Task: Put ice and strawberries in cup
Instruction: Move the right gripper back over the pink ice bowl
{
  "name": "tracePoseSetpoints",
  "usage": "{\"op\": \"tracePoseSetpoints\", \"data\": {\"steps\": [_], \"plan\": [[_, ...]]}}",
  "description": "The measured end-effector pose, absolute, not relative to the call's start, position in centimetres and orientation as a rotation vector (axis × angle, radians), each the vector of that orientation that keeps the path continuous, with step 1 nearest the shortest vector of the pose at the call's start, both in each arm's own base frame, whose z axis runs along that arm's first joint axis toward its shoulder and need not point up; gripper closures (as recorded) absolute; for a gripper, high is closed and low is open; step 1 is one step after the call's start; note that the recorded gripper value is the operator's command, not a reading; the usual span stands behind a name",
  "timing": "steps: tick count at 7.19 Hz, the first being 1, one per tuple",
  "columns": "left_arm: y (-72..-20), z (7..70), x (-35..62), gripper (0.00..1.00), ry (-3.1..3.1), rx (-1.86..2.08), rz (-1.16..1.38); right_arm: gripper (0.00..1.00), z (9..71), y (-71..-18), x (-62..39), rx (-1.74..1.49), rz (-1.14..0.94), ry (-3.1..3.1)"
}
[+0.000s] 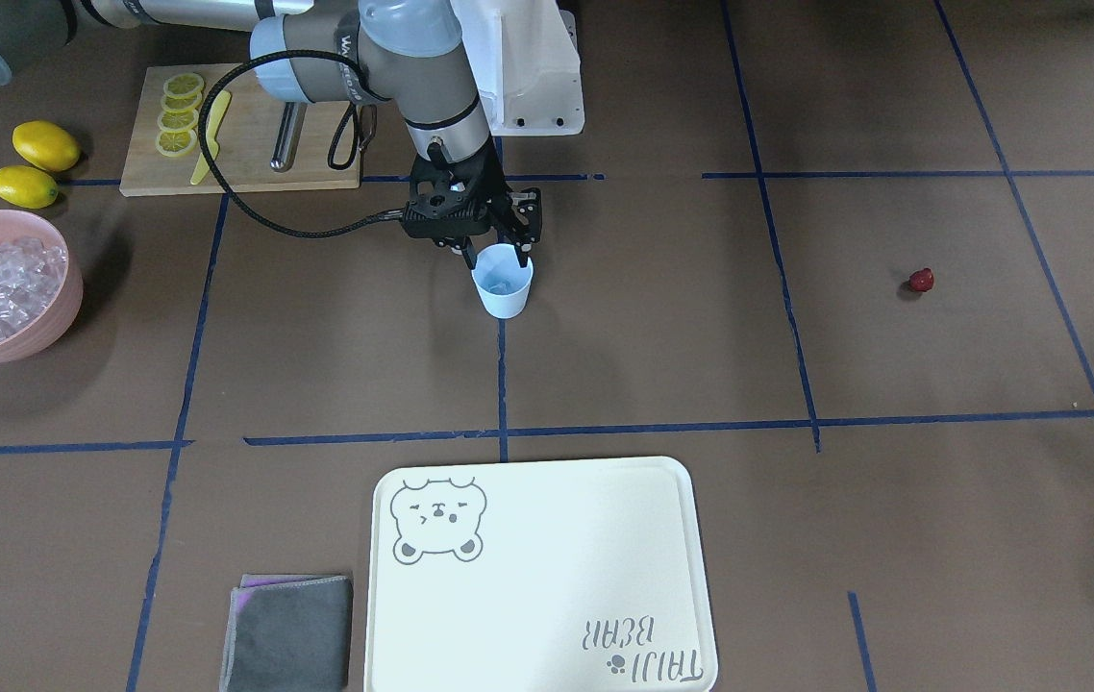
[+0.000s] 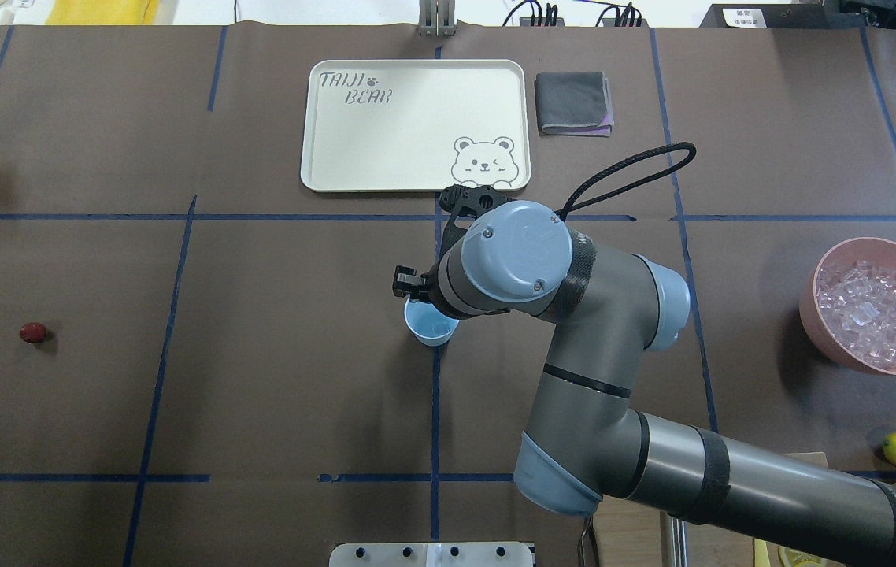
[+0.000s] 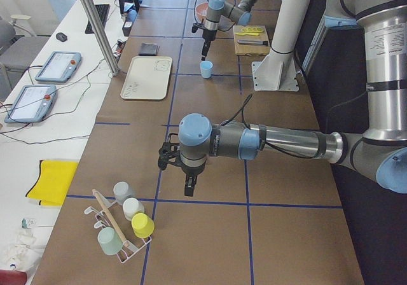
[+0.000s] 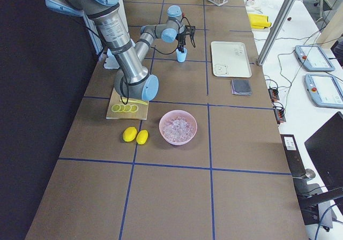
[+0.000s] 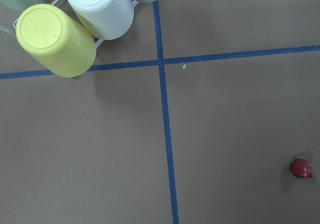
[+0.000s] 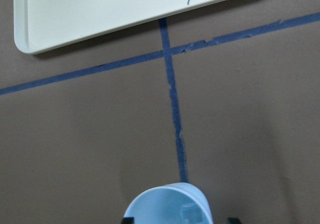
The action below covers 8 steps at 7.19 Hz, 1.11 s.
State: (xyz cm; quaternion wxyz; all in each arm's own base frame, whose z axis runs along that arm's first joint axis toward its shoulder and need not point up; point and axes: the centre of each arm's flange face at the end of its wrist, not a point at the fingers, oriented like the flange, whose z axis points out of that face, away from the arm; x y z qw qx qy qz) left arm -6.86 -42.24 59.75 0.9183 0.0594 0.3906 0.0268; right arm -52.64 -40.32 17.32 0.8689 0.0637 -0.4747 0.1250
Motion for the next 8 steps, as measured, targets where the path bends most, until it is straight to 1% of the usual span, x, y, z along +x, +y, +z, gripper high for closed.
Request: {"op": "tracePoseSetpoints", "data": {"steps": [2, 3, 6, 8], "plan": [[-42.1, 59.6, -6.6, 0.0, 0.84, 0.117, 0.05, 0.31, 19.3, -42.2, -44.4, 0.115, 0.328, -0.94], [-42.1, 59.5, -6.5, 0.0, 0.851, 0.114, 0.048, 0.3, 21.3, -43.1, -39.7, 0.099, 0.352, -0.91], [-42.1, 59.3, -6.4, 0.0, 0.857, 0.116, 0.048, 0.31, 31.6, -43.6, -26.7, 0.067, 0.268, -0.811], [-42.1, 58.6, -6.4, 0.0, 0.857, 0.128, 0.052, 0.3, 38.2, -42.6, -22.0, 0.08, 0.174, -0.754]]}}
